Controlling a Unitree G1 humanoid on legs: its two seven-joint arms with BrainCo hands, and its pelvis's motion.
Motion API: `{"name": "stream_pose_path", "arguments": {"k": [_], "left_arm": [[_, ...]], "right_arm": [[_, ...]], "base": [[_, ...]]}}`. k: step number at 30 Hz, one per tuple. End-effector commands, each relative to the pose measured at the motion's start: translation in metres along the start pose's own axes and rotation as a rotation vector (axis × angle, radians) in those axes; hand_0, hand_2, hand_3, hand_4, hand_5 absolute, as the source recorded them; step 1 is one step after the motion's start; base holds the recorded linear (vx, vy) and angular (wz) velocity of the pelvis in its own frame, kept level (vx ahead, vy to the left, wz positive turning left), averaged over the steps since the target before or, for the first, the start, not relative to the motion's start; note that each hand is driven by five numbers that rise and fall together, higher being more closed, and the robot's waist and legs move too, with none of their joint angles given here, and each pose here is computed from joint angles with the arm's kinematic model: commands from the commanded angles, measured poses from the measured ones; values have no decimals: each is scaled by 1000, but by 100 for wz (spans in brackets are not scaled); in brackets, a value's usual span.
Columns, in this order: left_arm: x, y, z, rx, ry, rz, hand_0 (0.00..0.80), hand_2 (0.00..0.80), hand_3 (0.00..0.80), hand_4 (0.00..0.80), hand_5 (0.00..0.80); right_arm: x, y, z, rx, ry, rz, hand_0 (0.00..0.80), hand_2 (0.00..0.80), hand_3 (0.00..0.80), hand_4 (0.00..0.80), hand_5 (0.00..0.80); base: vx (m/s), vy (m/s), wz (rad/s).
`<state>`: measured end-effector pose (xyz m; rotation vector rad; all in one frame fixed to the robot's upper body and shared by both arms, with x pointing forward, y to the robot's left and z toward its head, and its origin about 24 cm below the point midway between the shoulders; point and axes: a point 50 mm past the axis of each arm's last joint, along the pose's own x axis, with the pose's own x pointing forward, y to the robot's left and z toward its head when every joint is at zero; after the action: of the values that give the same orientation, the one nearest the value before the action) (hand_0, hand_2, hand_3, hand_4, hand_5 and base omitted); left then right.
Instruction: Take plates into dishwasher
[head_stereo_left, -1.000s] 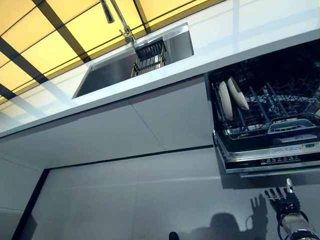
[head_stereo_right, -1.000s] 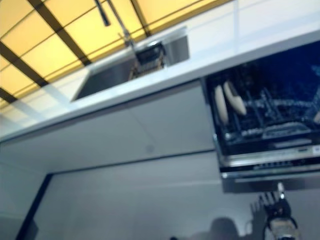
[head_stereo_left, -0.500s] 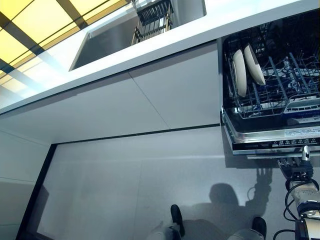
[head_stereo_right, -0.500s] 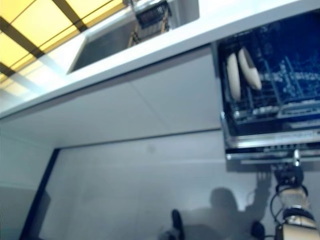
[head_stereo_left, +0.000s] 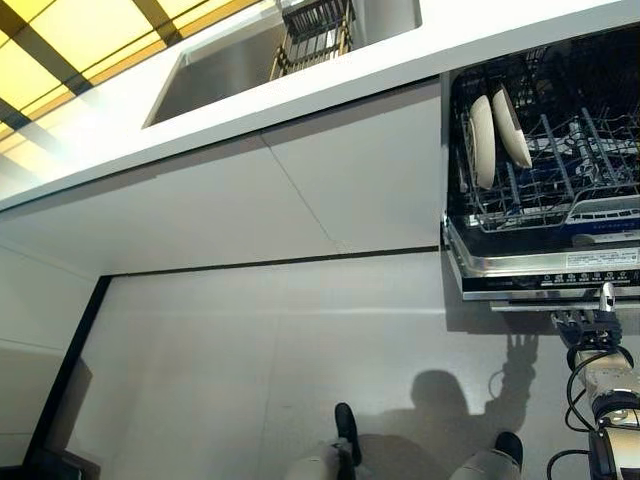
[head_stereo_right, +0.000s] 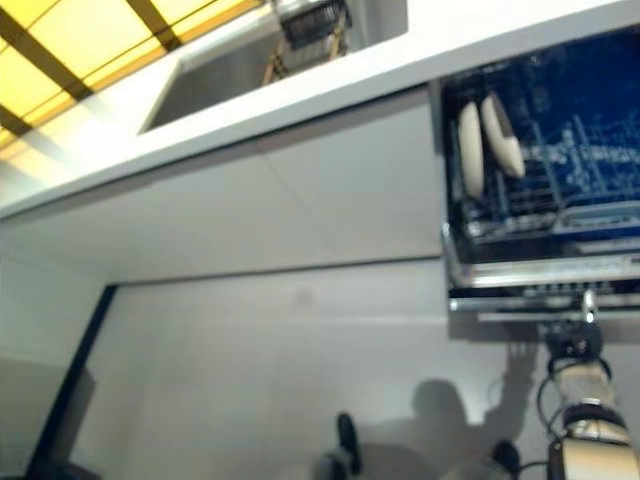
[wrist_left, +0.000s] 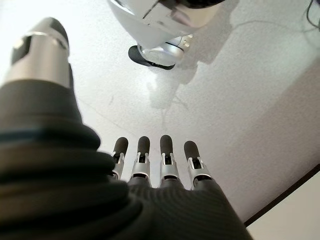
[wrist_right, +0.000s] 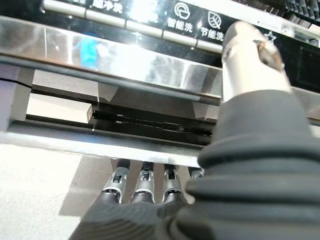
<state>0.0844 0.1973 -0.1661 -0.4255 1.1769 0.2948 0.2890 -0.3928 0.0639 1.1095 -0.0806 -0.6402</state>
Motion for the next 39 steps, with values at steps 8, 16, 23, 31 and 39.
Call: {"name": "stream_pose_path", "arguments": {"k": [8, 16, 23, 31, 39], "left_arm": [[-8, 41, 24, 57, -31, 129, 0, 0, 0, 0, 0], [-9, 45, 24, 81, -25, 142, 0, 0, 0, 0, 0], [-11, 50, 30, 97, -35, 167, 0, 0, 0, 0, 0], [-13, 59, 32, 93, -45, 198, 0, 0, 0, 0, 0], [-15, 65, 35, 84, -73, 220, 0, 0, 0, 0, 0]], "right_arm": [[-9, 176, 26, 91, -97, 685, 0, 0, 0, 0, 0], [-11, 182, 30, 138, -119, 732, 0, 0, 0, 0, 0], [-14, 189, 26, 134, -125, 760, 0, 0, 0, 0, 0], [-4, 166, 25, -23, -177, 527, 0, 0, 0, 0, 0], [6, 88, -5, -282, -2, 315, 0, 0, 0, 0, 0]], "base": [[57, -31, 2], [21, -9, 4], [16, -42, 2], [34, -63, 8], [56, -41, 1]]}}
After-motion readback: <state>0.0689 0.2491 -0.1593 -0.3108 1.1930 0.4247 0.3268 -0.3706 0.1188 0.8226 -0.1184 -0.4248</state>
